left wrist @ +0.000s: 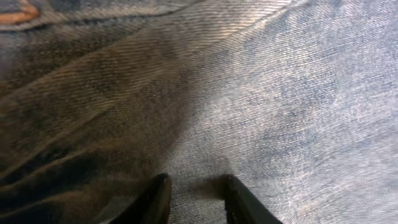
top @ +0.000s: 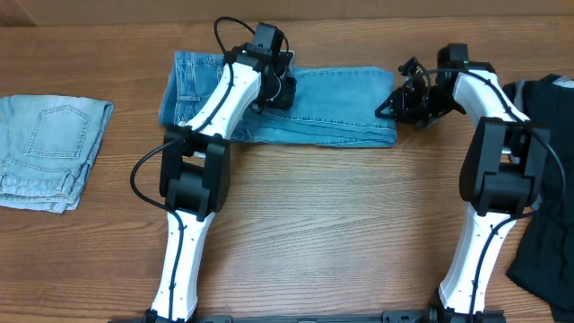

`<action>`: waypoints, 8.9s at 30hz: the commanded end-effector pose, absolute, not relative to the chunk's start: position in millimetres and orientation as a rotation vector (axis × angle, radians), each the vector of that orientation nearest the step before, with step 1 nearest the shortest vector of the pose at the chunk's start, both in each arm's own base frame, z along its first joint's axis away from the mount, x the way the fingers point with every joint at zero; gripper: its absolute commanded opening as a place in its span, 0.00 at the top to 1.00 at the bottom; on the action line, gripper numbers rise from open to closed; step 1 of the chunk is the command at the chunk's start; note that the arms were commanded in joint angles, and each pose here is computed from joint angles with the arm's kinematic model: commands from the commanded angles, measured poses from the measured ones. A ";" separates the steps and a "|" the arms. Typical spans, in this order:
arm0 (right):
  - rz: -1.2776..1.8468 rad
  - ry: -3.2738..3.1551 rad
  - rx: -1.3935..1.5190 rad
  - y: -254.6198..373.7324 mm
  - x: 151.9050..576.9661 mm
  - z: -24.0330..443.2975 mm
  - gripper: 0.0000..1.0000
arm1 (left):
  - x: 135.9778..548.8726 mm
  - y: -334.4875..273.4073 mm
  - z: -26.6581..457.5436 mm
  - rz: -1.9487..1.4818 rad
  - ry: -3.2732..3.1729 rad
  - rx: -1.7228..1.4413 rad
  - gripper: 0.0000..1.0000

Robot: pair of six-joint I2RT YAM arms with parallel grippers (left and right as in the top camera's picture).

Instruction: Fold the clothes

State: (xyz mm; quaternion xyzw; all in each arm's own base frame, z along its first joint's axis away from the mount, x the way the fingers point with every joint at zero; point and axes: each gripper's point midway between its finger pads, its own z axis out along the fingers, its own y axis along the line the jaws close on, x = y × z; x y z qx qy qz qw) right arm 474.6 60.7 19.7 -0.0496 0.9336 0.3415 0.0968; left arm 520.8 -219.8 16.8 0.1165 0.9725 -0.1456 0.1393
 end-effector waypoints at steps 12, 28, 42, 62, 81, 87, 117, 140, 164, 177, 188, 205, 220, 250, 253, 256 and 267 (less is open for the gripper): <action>0.737 2.872 0.215 -114.1 450.7 67.7 0.96 | 565.5 -228.1 192.9 -0.552 2.491 0.261 0.70; 0.649 2.923 -0.149 -19.3 471.1 110.4 0.96 | 481.5 -381.1 70.9 -0.828 2.667 0.364 0.96; 0.579 2.773 -0.176 -12.6 468.7 200.8 0.96 | 493.8 -377.1 35.9 -0.639 2.599 0.322 0.96; 0.615 2.561 -0.673 234.1 474.2 214.8 0.95 | 594.3 -61.2 176.5 -0.558 2.540 -0.221 0.85; 0.680 2.441 -0.768 318.3 500.4 161.2 0.96 | 575.9 -20.8 160.0 -0.407 2.637 -0.174 0.86; 0.691 2.485 -0.861 349.1 482.5 124.5 0.96 | 576.2 -20.2 160.0 -0.403 2.636 -0.171 0.85; 0.453 2.767 -0.343 132.6 490.6 183.8 0.08 | 538.0 -121.6 128.5 -0.624 2.702 0.410 0.42; 0.416 2.814 -0.318 120.2 486.5 173.8 0.11 | 551.7 -92.0 122.2 -0.389 2.705 0.374 0.81; 0.374 2.847 -0.311 114.8 482.5 166.9 0.24 | 544.1 -112.2 79.5 -0.717 2.702 0.431 0.48; 0.341 2.851 -0.307 111.0 483.3 166.0 0.24 | 549.2 -60.0 130.8 -0.717 2.659 0.301 0.96; 0.879 2.653 -0.720 183.4 457.7 187.8 0.96 | 546.0 -38.1 73.6 -0.536 2.811 0.278 0.96; 0.985 2.336 -1.111 312.9 448.0 95.2 0.96 | 541.9 0.4 60.6 -0.167 2.909 0.250 0.96; 0.902 2.437 -0.724 303.8 467.6 12.1 0.96 | 542.5 9.7 59.3 -0.026 2.921 0.257 0.96; 1.017 2.746 -0.141 301.6 454.3 -54.8 0.96 | 584.2 29.6 -8.8 -0.227 2.754 -0.168 0.89; 1.017 2.744 -0.142 301.7 454.7 -54.5 0.96 | 583.8 54.9 -8.0 -0.218 2.734 -0.225 0.93; 1.017 2.746 -0.142 301.6 454.4 -54.6 0.96 | 600.9 62.9 59.3 -0.196 2.642 -0.216 0.91; 1.055 2.728 -0.152 305.8 455.1 -50.5 0.96 | 527.1 -73.6 124.2 -0.915 2.812 -0.076 0.93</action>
